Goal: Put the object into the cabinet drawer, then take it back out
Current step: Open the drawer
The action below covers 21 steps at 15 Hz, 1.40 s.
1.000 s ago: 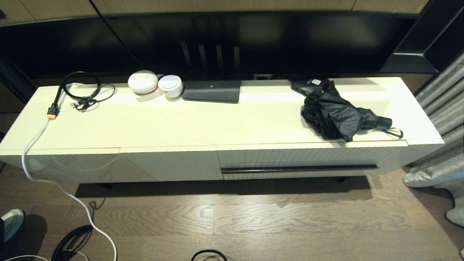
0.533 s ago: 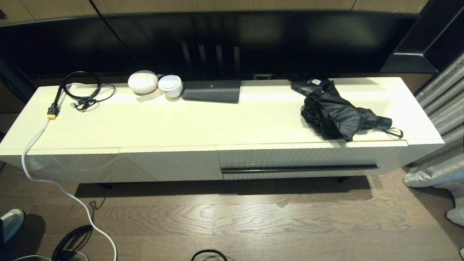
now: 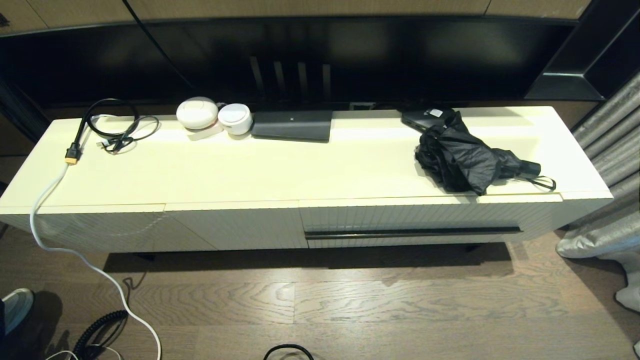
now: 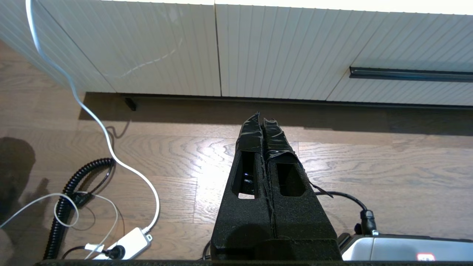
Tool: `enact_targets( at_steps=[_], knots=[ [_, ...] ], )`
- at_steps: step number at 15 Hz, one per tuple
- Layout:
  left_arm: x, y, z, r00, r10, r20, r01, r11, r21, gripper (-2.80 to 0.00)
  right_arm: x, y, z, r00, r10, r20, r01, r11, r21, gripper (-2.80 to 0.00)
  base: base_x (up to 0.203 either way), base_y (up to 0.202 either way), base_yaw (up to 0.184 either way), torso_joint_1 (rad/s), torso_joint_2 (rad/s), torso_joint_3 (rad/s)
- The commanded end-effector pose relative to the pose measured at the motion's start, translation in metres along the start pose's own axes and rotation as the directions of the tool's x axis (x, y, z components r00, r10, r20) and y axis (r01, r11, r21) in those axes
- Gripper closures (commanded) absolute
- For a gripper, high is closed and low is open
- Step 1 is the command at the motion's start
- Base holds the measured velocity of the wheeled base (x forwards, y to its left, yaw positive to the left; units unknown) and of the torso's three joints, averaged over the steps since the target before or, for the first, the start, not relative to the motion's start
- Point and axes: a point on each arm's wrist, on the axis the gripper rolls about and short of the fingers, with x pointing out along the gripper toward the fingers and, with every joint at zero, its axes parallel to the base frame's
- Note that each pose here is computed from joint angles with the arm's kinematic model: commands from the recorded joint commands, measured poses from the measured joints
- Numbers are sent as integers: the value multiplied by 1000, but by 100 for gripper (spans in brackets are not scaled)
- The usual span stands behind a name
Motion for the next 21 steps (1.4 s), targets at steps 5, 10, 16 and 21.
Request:
enact_targets(
  at_steps=[5,10,16,21],
  knots=[
    [0,0,0,1000,1,0,-1,1000,-1,0,-1,-3,49,987,111,-114,-131,974,-185,0,0,0,0,0,0,0],
    [0,0,0,1000,0,0,0,1000,-1,0,66,-10,97,937,150,-315,-233,941,-244,0,0,0,0,0,0,0],
    [0,0,0,1000,1,0,-1,1000,-1,0,174,-9,134,838,238,-492,-493,716,-494,0,0,0,0,0,0,0],
    [0,0,0,1000,1,0,-1,1000,-1,0,229,46,132,759,300,-578,-643,485,-592,0,0,0,0,0,0,0]
  ],
)
